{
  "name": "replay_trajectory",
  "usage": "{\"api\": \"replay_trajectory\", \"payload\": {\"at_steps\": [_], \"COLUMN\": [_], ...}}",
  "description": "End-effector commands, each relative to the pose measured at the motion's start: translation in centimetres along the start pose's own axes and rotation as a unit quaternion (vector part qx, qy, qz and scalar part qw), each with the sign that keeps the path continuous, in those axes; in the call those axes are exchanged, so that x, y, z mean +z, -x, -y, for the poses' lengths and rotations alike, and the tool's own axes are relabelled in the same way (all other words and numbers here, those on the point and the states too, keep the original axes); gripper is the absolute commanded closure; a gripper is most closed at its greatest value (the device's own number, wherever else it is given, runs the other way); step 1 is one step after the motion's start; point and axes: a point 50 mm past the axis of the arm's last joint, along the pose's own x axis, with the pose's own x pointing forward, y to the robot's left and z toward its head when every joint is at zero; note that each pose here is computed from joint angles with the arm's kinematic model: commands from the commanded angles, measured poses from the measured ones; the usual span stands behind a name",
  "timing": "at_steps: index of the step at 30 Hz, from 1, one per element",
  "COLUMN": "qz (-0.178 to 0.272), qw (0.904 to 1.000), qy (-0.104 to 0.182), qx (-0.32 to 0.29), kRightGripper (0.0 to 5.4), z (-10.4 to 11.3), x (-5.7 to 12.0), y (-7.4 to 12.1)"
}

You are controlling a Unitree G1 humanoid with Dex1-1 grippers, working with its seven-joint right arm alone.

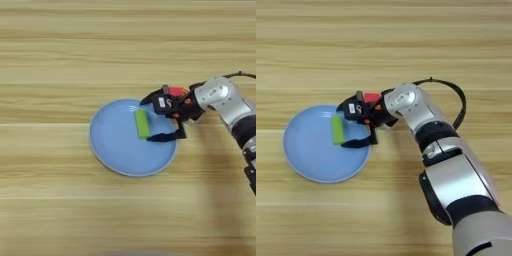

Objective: Move the objects on the table

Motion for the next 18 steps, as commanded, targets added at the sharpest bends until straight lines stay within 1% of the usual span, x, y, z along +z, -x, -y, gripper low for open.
{"api": "replay_trajectory", "payload": {"at_steps": [1,10,18], "qz": [-0.035,-0.04,-0.053], "qw": [0.9991,0.9992,0.9985], "qy": [0.018,0.008,-0.012], "qx": [-0.014,0.002,0.011], "kRightGripper": [0.04,0.04,0.04], "z": [1.4,1.0,0.6], "x": [0.4,0.3,-0.1], "y": [1.3,0.5,-0.2]}}
